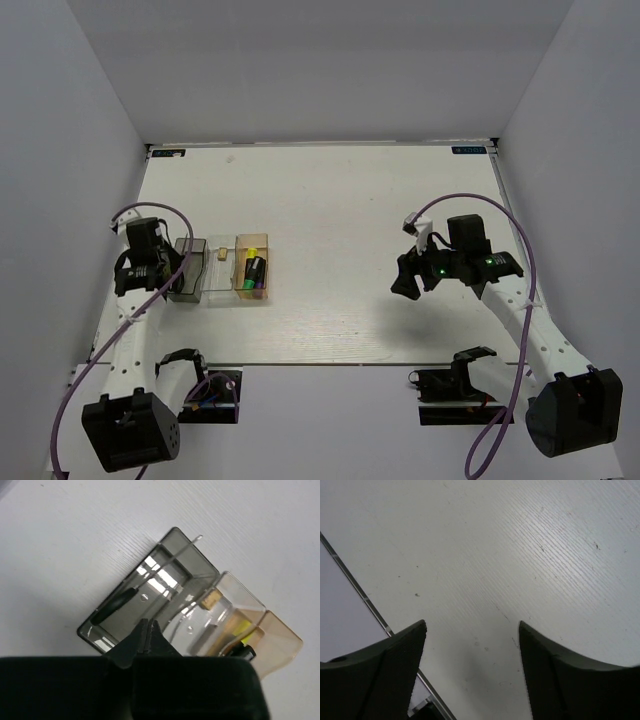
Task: Sort the stationery into containers
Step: Place the stationery into the container
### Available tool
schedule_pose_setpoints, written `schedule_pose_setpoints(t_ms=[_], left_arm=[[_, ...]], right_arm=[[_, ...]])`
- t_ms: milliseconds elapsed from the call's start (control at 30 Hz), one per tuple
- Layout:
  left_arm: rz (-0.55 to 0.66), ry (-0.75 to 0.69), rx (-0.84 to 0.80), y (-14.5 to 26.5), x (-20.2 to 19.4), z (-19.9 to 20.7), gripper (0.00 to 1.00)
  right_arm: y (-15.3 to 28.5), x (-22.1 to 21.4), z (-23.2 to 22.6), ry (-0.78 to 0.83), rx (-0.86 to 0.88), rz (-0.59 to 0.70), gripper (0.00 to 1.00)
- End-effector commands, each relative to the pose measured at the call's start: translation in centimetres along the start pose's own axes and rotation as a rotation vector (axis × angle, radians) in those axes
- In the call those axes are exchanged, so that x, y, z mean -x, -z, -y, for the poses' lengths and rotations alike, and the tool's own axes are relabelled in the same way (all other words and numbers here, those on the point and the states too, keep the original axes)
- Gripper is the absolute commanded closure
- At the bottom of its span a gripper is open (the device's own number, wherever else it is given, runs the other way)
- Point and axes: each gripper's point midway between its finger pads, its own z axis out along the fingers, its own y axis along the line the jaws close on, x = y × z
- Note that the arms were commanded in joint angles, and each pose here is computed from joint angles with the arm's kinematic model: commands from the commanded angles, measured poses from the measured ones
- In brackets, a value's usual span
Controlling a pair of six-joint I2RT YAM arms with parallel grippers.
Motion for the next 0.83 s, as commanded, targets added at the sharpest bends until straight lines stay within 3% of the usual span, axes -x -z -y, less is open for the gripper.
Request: schedule_pose_setpoints(t_ms=[0, 33, 67, 167, 200, 233, 267, 300, 367, 467, 633, 800], left_arm=[[-0.043, 0.052, -0.141, 1.0, -0.7, 2.3, 1.0], [-0.042, 0.043, -0.221, 1.4, -0.5, 3.8, 1.0], [-0.114, 0.032, -0.353, 2.3, -1.5, 6.1, 1.0], [-0.317, -0.099, -0.795, 7.2, -4.8, 13.2, 0.5], [-0.426, -0.236, -0.952, 10.7, -8.3, 15.4, 0.33], [-0.428, -0.336, -0.984, 11.4, -9.1, 15.9, 0.11], [-0.465, -0.438, -0.975, 12.2, -10.7, 15.3, 0.0], [-0.461, -0.599, -0.995, 13.7, -13.5, 15.7, 0.0], [-0.43, -0.758, -1.05, 15.4, -15.7, 15.5, 0.0], [-0.457, -0.885, -1.07, 15.6, -19.6, 14.2, 0.0], [-0.477, -0.957, -1.104, 15.4, -22.6, 13.6, 0.0], [-0.446, -0.969, -1.113, 15.1, -23.2, 13.2, 0.0]], right_arm=[[0.4, 0.5, -0.1, -0.016, -0.002, 0.018, 0.2], [0.4, 0.6, 0.2, -0.024, -0.018, 0.02, 0.1], [0.2, 0.4, 0.7, -0.032, -0.042, 0.015, 0.1], [0.4, 1.5, 3.5, -0.199, -0.23, 0.053, 0.1], [0.7, 2.1, 4.2, -0.224, -0.273, 0.08, 0.1], [0.9, 2.3, 4.9, -0.294, -0.332, 0.099, 0.1], [1.4, 2.2, 6.1, -0.314, -0.403, 0.108, 0.1], [1.7, 2.5, 6.5, -0.312, -0.432, 0.127, 0.1], [1.9, 2.5, 7.0, -0.306, -0.464, 0.139, 0.1], [2.1, 2.7, 7.4, -0.308, -0.483, 0.149, 0.1], [2.1, 2.2, 7.6, -0.259, -0.485, 0.121, 0.1], [2.3, 2.8, 7.5, -0.207, -0.479, 0.158, 0.1]])
